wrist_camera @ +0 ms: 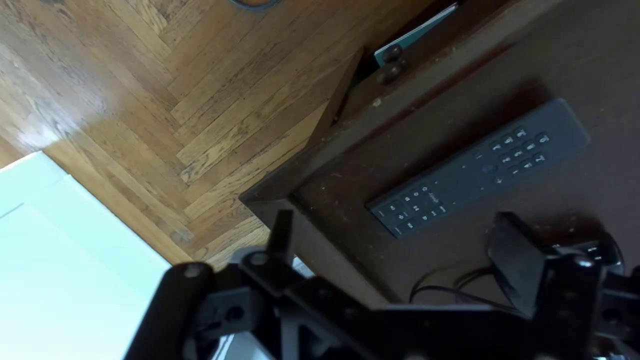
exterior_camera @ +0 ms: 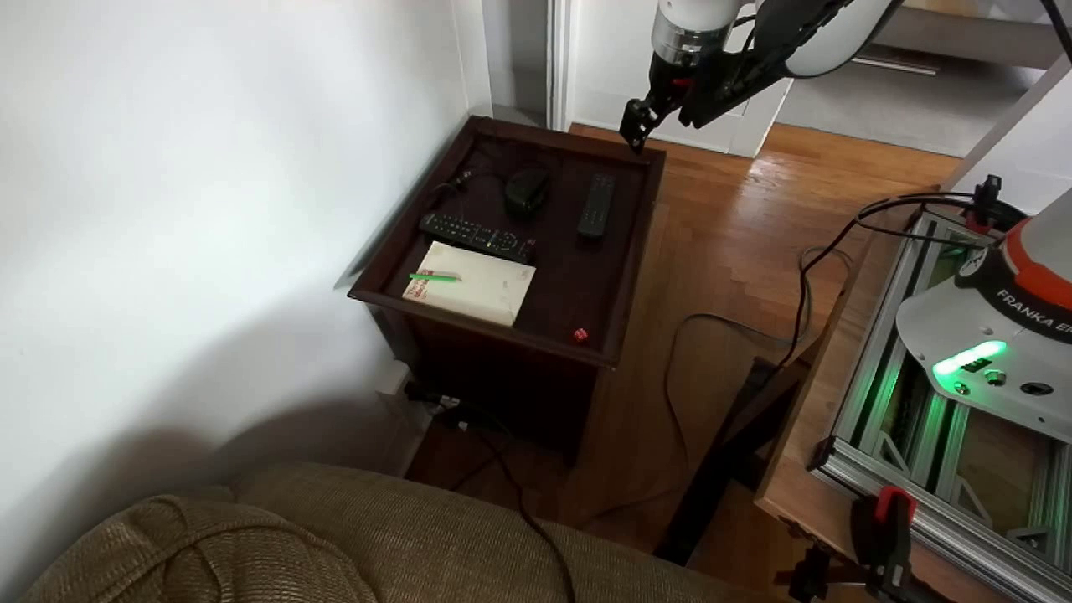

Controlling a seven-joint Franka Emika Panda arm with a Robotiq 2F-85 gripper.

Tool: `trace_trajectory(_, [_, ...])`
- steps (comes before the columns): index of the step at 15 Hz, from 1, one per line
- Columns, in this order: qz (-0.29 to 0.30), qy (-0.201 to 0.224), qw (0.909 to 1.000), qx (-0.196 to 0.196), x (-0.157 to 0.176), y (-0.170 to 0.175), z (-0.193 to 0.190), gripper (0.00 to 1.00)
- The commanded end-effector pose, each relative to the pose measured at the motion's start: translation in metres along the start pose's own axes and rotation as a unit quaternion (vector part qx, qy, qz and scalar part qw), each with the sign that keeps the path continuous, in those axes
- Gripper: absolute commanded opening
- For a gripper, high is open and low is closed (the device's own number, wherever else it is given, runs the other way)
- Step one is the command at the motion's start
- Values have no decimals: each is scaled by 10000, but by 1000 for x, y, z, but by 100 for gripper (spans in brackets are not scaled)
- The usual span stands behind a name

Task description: Push a button on the gray remote control

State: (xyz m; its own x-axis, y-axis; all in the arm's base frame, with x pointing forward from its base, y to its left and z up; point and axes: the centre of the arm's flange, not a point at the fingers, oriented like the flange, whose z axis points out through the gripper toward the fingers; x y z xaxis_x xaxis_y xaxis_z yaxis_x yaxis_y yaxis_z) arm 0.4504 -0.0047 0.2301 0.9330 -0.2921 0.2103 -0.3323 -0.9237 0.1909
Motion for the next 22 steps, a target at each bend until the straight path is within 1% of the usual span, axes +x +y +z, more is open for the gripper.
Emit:
trace_trajectory(1, [2, 2, 10000, 1, 0, 0, 0, 100])
trace_trajectory(8, [11, 9, 10000, 2, 1, 0, 0, 100])
trace_trajectory(13, [564, -282, 9974, 343, 14, -18, 31, 100])
trace_trajectory(17, [990, -286, 9929, 598, 26, -25, 57, 100])
trace_trajectory(19, [1255, -261, 9889, 755, 34, -24, 68, 100])
trace_trajectory(20, [1389, -241, 9867, 810, 38, -22, 74, 77])
trace_trajectory(21, [1475, -200, 9854, 833, 42, -21, 79, 73])
trace_trajectory(22, [1560, -140, 9843, 818, 45, -19, 84, 66])
